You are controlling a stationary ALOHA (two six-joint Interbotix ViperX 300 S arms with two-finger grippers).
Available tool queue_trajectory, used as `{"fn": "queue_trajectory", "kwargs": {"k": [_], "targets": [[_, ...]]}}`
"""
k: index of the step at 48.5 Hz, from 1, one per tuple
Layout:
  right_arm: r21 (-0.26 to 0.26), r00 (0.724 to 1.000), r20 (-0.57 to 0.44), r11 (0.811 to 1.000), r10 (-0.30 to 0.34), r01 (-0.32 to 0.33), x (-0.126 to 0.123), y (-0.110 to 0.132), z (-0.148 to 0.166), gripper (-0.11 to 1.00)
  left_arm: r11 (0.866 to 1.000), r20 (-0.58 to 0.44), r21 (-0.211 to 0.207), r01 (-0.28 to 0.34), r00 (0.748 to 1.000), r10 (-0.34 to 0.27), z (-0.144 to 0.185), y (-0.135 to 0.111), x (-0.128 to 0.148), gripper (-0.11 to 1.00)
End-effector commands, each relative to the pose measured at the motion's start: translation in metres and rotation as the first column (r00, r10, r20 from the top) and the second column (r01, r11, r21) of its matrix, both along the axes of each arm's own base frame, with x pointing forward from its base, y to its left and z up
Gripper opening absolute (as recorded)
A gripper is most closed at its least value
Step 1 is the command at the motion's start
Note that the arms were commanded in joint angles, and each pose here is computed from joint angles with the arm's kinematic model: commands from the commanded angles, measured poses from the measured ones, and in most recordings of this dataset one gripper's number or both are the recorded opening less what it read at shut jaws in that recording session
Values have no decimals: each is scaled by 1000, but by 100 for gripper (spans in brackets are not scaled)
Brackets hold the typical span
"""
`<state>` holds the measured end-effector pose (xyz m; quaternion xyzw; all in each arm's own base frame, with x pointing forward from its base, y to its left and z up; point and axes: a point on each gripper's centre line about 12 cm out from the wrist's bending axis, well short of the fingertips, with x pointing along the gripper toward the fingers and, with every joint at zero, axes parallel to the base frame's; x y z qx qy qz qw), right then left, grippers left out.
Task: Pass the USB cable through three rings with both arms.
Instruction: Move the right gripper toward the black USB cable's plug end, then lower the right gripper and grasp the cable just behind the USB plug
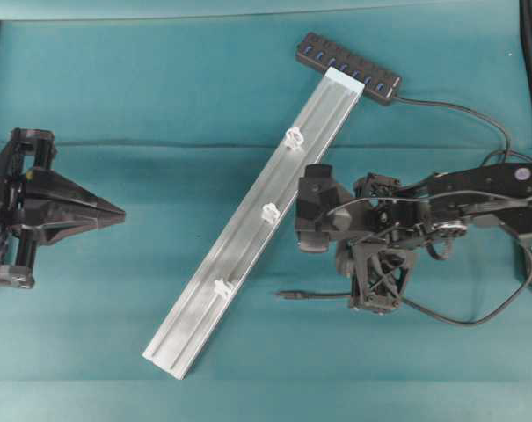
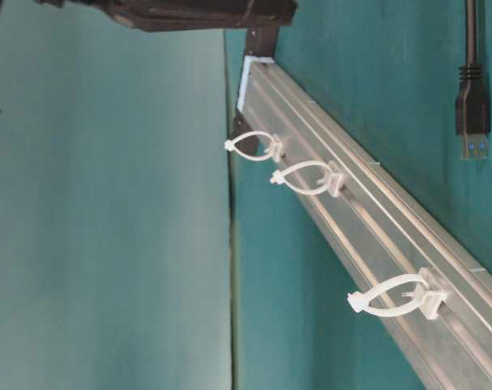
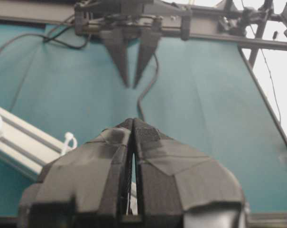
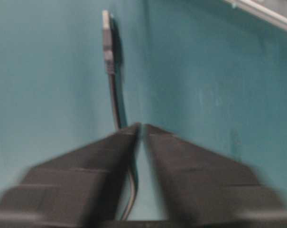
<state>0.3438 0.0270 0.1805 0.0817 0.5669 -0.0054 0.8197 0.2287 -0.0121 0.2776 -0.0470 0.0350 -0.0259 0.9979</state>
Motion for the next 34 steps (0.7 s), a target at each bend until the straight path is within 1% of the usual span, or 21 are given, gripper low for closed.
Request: {"fn": "queue_trajectory", "kwargs": {"k": [1, 6, 8, 10, 16, 26, 34], "targets": [[-1, 1000, -3, 1000, -1, 1, 5, 1, -1, 62, 1000, 28, -1, -3, 1000, 3, 10, 1, 3, 1], [-4, 1000, -11, 1000, 4, -4, 8, 2, -3, 88, 1000, 30, -8, -3, 1000, 3, 11, 1, 3, 0], [-6, 1000, -12, 1000, 4, -4, 9, 2, -3, 92, 1000, 27, -8, -3, 1000, 3, 10, 1, 3, 0], [-7, 1000, -12, 1000, 3, -3, 10, 2, -4, 92, 1000, 29, -11, -3, 1000, 4, 11, 1, 3, 0], [-8, 999, -34, 1000, 6, -6, 11, 3, -13, 84, 1000, 29, -9, -3, 1000, 3, 11, 0, 3, 0], [-12, 997, -69, 1000, 17, -18, 25, 6, -29, 84, 1000, 29, -9, -3, 1000, 3, 11, 0, 3, 0], [-13, 995, -99, 999, 31, -32, 31, 14, -42, 83, 1000, 30, -12, -3, 1000, 3, 12, 0, 3, 0]]}}
